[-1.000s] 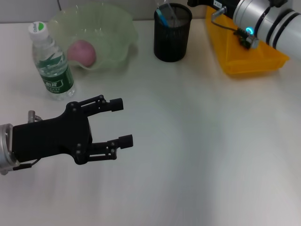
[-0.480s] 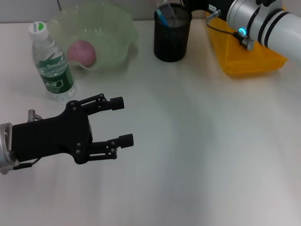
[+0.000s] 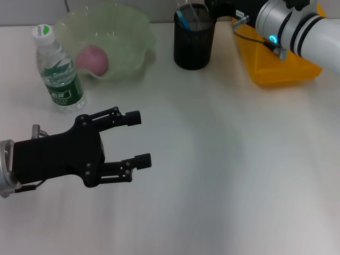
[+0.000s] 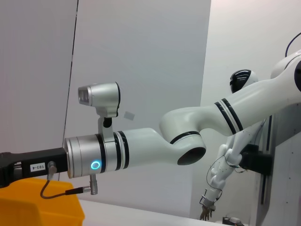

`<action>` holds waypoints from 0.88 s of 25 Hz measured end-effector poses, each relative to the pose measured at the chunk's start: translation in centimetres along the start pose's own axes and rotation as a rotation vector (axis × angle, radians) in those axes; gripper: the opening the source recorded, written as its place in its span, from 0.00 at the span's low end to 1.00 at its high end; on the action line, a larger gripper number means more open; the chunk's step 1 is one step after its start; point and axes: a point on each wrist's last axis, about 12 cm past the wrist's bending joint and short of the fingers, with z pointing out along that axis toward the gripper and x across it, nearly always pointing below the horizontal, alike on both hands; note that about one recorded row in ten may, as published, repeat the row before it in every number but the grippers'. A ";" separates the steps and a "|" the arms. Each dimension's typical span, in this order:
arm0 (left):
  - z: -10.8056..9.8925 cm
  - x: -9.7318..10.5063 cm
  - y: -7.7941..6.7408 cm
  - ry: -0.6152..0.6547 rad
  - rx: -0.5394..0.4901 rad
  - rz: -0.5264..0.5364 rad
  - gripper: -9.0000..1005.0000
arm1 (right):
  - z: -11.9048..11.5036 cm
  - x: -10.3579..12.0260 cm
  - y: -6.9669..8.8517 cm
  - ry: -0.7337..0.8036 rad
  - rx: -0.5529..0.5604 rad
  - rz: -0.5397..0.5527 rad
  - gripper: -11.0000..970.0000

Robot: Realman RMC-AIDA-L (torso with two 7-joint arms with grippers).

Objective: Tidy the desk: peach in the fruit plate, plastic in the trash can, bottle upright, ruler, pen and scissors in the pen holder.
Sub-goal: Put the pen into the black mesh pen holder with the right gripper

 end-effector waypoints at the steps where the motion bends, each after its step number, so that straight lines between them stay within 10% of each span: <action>1: 0.0 0.0 0.0 -0.001 0.001 0.000 0.83 | 0.0 0.0 0.0 0.000 0.000 0.000 0.13; 22: -0.5 -0.2 -0.4 -0.013 0.015 0.009 0.83 | -0.3 0.5 0.0 0.011 -0.002 0.025 0.32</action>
